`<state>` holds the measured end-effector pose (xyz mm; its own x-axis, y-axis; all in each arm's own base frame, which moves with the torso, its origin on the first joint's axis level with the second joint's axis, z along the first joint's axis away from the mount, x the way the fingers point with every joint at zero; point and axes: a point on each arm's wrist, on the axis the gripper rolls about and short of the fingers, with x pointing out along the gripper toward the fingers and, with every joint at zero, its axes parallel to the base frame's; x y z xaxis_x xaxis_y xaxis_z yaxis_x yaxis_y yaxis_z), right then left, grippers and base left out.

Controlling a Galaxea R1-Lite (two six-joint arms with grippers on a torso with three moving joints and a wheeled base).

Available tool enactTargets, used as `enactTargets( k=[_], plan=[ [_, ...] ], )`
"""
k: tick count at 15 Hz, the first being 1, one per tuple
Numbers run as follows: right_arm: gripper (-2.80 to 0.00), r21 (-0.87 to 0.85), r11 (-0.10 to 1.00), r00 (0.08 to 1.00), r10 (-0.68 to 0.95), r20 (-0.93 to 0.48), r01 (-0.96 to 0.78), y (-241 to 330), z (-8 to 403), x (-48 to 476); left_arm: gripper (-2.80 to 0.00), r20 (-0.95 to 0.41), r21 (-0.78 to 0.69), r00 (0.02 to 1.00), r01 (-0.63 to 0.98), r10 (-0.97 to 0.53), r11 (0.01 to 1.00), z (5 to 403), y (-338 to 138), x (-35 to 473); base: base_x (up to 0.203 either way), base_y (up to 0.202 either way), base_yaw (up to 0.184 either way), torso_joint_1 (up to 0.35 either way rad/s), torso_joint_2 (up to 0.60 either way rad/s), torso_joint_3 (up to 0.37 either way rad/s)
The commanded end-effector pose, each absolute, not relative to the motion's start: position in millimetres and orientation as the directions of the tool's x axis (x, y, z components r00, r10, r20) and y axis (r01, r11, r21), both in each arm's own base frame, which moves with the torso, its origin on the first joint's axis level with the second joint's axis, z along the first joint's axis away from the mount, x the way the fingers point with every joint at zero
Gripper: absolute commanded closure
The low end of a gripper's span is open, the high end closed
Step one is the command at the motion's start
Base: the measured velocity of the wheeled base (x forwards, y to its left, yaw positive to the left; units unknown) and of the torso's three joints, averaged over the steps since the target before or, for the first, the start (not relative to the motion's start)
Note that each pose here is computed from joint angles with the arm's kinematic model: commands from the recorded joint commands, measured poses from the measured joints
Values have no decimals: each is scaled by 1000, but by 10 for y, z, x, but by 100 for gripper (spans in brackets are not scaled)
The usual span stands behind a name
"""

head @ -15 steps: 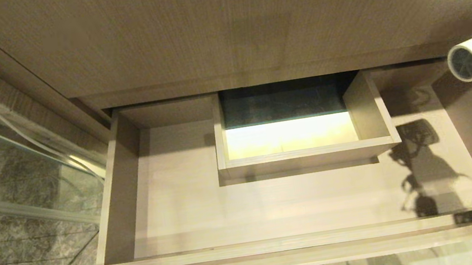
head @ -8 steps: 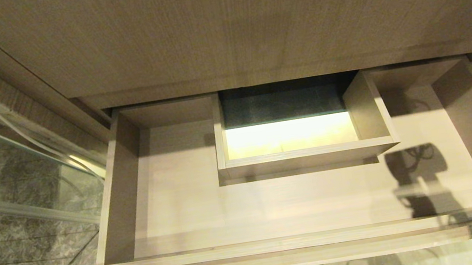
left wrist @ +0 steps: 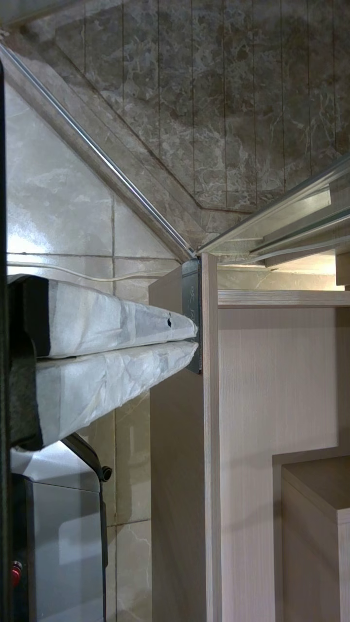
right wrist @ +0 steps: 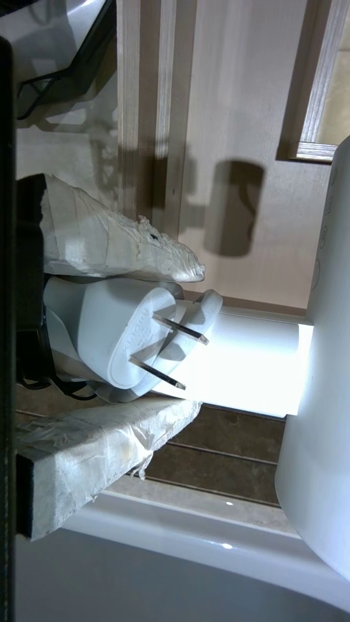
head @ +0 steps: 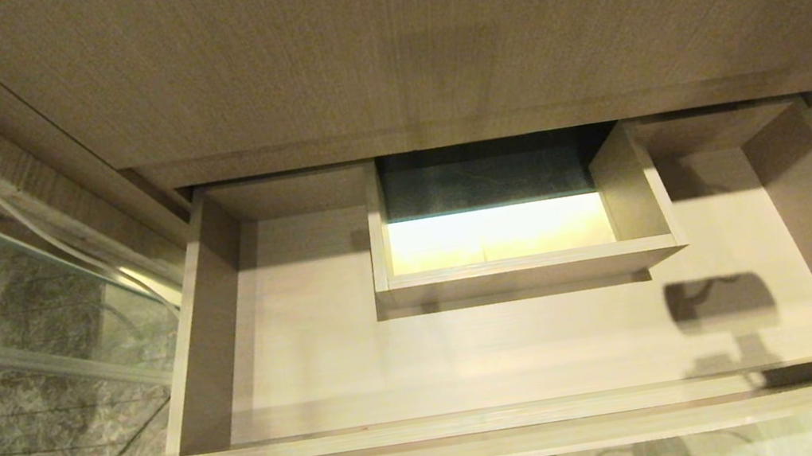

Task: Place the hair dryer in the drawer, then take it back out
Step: Place it on the countertop

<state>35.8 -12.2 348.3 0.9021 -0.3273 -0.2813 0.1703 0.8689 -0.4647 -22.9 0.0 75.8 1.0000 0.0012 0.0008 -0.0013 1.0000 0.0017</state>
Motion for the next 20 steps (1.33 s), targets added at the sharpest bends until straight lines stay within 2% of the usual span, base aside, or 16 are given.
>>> enactTargets(
  k=[1,4,9,13,20],
  plan=[
    [0,-472,860,914,-333,-232,193,-61,3483,161,0,1,2,1000,0,0,1000,757,1,-229,0,0,0,0,0,0],
    [0,-475,853,923,-336,-186,215,-5,3478,-15,0,2,2,1000,-2,2,1000,759,0,-229,0,0,0,106,2,94],
    [0,-479,843,934,-338,-121,243,36,3493,-138,0,2,2,1000,-1,1,1000,759,0,-229,0,0,0,241,-2,407],
    [0,-472,844,932,-344,-112,255,43,3466,-167,0,2,2,1000,-2,2,1000,759,0,-229,0,0,0,240,4,52],
    [0,-468,842,935,-344,-84,268,82,3415,-287,0,2,2,1000,-2,2,1000,759,0,-229,0,0,0,5,0,4]
  ],
)
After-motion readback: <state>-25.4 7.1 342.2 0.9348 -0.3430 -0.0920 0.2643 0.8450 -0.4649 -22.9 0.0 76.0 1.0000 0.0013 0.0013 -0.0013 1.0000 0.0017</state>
